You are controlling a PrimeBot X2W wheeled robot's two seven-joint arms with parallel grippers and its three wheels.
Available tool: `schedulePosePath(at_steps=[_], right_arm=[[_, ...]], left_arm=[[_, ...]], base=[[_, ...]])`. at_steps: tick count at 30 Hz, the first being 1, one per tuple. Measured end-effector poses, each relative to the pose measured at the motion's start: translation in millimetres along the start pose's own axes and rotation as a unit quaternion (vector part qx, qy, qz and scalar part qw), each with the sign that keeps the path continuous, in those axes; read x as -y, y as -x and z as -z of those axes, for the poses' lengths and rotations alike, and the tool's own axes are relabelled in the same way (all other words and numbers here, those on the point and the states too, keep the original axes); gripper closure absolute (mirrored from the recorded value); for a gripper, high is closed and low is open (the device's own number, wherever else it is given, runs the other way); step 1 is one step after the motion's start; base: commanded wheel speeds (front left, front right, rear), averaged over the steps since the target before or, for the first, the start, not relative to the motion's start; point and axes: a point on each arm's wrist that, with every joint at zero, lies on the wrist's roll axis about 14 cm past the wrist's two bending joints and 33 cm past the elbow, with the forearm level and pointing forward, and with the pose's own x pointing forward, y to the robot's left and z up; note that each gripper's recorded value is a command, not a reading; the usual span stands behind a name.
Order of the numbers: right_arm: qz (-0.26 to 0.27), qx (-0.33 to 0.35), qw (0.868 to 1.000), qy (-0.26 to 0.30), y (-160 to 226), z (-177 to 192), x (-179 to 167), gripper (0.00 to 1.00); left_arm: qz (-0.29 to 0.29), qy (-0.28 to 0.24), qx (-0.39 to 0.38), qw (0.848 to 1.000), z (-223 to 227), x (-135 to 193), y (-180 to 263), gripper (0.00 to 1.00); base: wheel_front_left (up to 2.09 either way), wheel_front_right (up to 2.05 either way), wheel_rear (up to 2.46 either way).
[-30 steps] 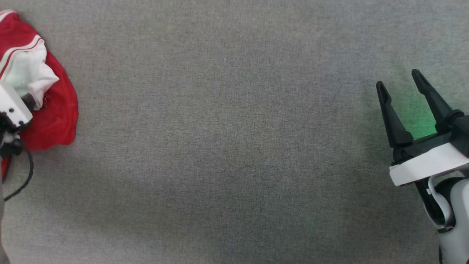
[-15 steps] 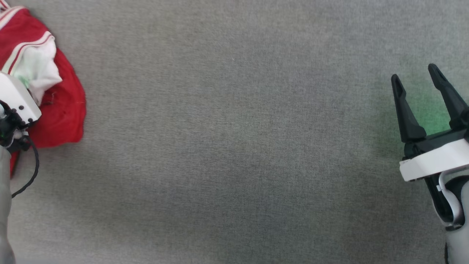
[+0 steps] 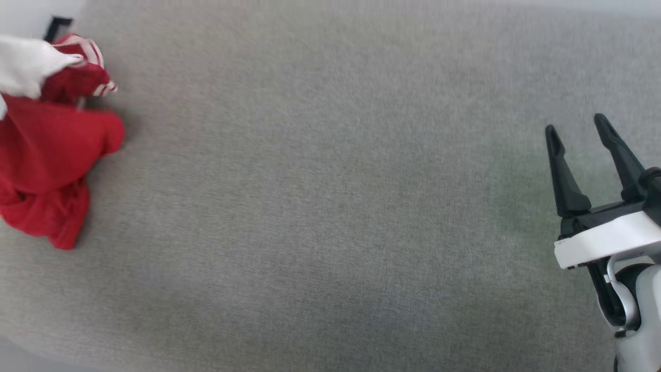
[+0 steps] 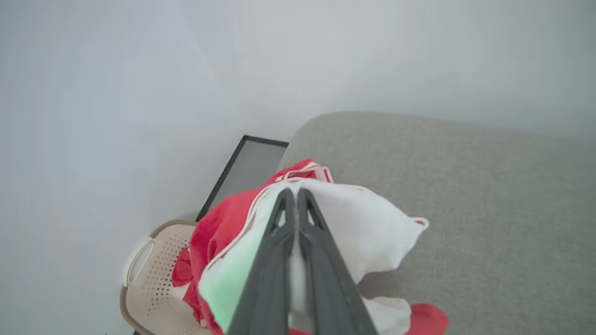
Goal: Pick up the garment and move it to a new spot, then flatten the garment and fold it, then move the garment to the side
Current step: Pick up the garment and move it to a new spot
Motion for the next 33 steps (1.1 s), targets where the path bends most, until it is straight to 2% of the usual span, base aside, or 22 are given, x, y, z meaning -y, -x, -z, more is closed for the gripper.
schedulePosePath(at_steps=[7, 14, 22, 29, 33], right_arm=[[0.002, 0.038, 0.999, -0.002, 8.7, -29.3, -9.2, 0.0], [0.019, 0.066, 0.998, -0.006, 22.7, -49.9, -7.9, 0.0], [0.065, 0.091, 0.994, -0.002, 47.4, -67.1, 14.4, 0.0], [0.119, 0.106, 0.987, 0.003, 77.7, -77.3, 41.3, 0.0], [0.148, 0.112, 0.983, 0.007, 95.8, -81.2, 55.8, 0.0]], left_arm=[[0.003, -0.044, 0.1, 0.994, -79.7, -16.3, 45.8, 1.0], [0.03, -0.082, 0.16, 0.983, -135.5, -1.0, 87.5, 1.0], [0.093, -0.126, 0.203, 0.966, -174.3, 58.6, 125.6, 1.0], [0.178, -0.163, 0.229, 0.943, -185.5, 138.5, 156.5, 1.0], [0.233, -0.187, 0.24, 0.924, -184.6, 188.9, 172.3, 1.0]], base=[[0.0, 0.0, 0.0], [0.0, 0.0, 0.0], [0.0, 0.0, 0.0], [0.0, 0.0, 0.0], [0.0, 0.0, 0.0]])
